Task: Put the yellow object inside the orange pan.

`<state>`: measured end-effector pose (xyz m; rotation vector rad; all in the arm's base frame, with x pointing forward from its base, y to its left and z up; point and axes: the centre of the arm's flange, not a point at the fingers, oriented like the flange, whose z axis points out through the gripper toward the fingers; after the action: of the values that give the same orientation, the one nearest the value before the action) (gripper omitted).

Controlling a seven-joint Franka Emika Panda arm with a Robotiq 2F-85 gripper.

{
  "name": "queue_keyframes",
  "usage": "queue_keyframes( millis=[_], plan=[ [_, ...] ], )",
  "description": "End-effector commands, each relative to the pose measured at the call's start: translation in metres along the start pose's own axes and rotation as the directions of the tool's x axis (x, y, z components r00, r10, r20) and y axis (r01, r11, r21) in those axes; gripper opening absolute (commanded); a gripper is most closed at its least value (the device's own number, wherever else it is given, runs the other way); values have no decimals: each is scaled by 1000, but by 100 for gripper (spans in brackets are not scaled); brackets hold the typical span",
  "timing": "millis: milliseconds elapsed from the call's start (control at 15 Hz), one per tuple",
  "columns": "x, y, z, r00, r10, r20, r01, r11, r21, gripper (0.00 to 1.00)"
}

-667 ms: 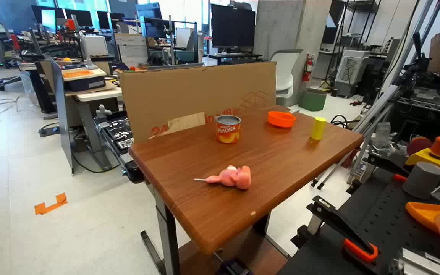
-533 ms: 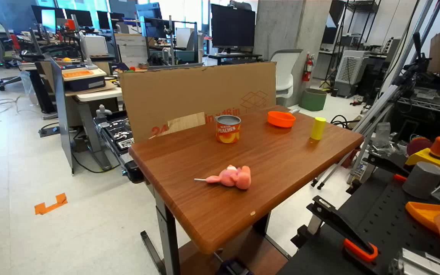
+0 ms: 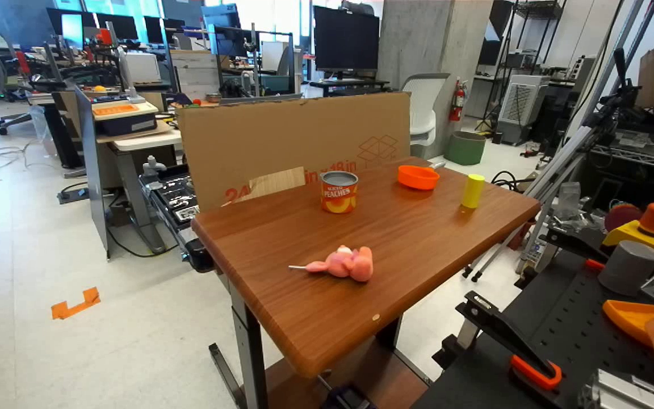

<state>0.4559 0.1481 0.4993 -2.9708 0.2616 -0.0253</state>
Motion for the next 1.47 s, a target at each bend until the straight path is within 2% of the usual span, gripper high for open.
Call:
queue_keyframes(
  millis=[0, 267, 533, 933, 1067, 1400],
  plan=[
    [0, 5, 2, 999, -4, -33, 4, 1000, -4, 100],
    [22, 36, 14, 995, 2, -96, -8, 998, -69, 100],
    [60, 100, 52, 995, 24, -99, -37, 989, -140, 100],
    [100, 184, 130, 997, 66, 31, -60, 984, -166, 100],
    [107, 199, 161, 992, 92, 86, -74, 977, -200, 100],
    [124, 220, 224, 990, 108, 93, -81, 963, -258, 100]
  ],
)
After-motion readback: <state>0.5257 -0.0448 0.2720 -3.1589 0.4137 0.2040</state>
